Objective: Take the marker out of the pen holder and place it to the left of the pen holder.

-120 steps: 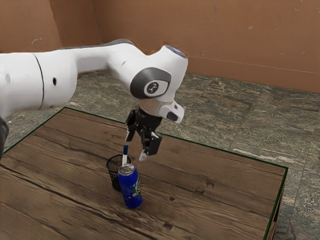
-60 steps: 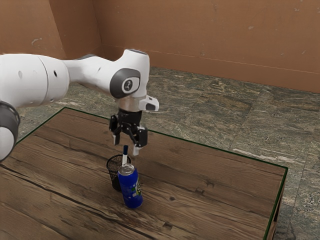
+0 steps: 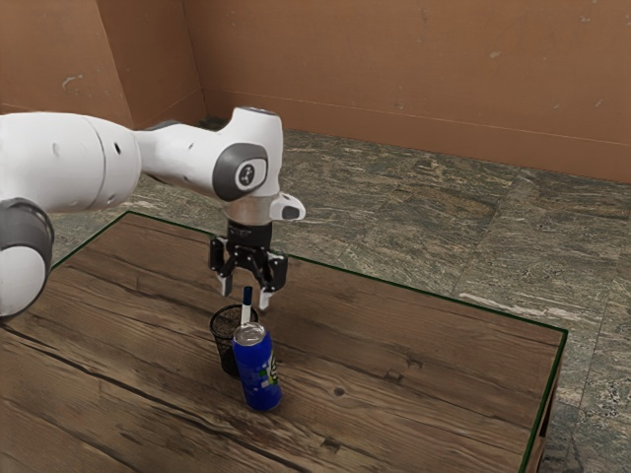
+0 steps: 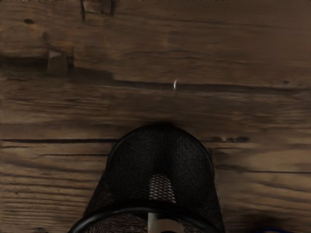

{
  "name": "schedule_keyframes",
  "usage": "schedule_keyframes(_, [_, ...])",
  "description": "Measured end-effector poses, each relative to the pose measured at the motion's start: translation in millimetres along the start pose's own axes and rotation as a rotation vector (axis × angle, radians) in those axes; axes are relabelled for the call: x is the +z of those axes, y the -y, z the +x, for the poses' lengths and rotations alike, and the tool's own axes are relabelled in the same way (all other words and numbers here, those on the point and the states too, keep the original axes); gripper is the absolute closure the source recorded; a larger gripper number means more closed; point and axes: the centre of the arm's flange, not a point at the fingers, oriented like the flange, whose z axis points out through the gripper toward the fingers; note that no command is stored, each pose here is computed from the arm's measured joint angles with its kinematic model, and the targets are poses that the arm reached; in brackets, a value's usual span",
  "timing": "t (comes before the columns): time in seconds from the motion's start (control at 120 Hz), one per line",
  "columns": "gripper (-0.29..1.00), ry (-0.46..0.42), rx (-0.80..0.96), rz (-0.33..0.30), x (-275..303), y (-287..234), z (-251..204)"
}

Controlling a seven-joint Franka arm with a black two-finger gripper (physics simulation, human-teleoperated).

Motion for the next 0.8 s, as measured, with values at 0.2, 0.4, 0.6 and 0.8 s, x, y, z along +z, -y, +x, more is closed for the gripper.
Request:
schedule_keyframes(0.2, [0.35,-0.012,-0.018,0.0,5.8,-0.4,5.5])
schedule_keyframes(0.4, [0.48,-0.034,-0.014,0.001,-0.9,2.7,5.5])
schedule_keyframes(0.6, [0.46,-0.028,0.0,-0.003,0.4,-0.2,3.1])
schedule_keyframes(0.8, [0.5,-0.015,0.009,-0.006,-0.6,-2.5,-1.1])
